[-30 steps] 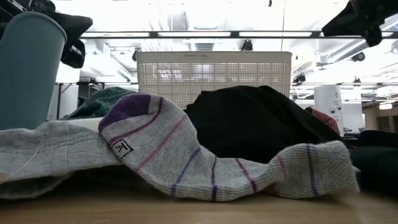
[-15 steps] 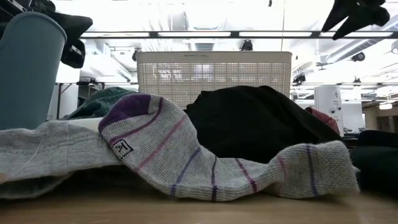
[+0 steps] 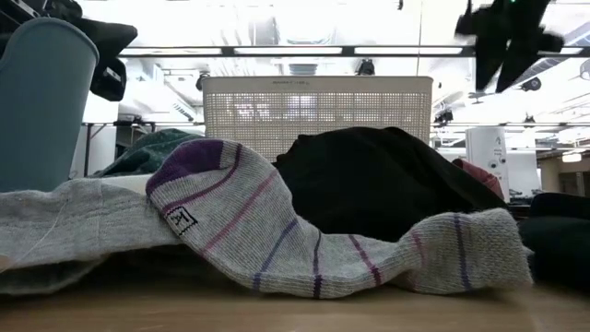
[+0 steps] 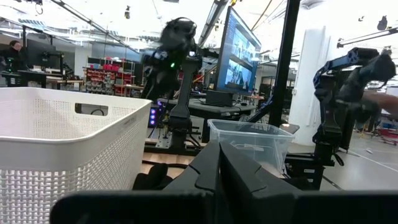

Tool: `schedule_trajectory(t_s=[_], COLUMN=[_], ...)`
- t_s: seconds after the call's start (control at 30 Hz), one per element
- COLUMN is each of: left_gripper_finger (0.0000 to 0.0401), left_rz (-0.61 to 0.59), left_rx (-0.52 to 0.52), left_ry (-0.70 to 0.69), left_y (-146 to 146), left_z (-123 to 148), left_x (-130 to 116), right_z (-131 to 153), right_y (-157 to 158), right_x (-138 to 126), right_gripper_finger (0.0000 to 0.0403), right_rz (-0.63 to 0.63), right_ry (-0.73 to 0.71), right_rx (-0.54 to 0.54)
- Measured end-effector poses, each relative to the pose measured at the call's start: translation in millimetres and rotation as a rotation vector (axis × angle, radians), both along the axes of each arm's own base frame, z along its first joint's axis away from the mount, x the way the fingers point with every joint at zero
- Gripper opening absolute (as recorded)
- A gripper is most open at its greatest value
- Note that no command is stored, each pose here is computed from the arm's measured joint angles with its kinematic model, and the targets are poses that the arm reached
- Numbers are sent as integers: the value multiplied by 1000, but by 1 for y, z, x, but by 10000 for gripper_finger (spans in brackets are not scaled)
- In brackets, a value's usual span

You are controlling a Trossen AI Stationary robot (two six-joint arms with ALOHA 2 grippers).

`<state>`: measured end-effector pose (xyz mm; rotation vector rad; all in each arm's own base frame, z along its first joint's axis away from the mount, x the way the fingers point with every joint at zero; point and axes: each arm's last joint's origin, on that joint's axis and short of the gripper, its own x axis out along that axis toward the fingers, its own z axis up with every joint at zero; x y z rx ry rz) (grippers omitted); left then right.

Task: Pick & Place Cloths
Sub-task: Put the red underwear into the transparent bin

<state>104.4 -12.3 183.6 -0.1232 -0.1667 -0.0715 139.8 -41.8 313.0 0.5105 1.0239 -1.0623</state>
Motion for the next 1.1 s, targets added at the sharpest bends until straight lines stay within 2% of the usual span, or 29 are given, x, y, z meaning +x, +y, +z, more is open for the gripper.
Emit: schedule_trajectory(t_s=[0.17,0.33,0.6,0.77,0.9,1.1], left_gripper_finger=[16,18,17,18,16,18], left_rz=[0,0,0,0,0,0], left_rx=[0,0,0,0,0,0], left_ry=[0,0,0,0,0,0], left_y=[0,0,0,0,0,0], left_z=[0,0,0,0,0,0], left_x=[0,0,0,0,0,0], right_z=[-24,-42,-51,-58,-67,-87], right_y=[-23,-37,-46,-49,-49,-47], right_x=[10,18,23,20,20,18], right_gripper_finger=[241,243,221,221,221,223], right_rz=[96,223,348,397,341,457], right_ry=[244,353,421,575,528,500], right_rx=[50,69,2,-88,-110,-116])
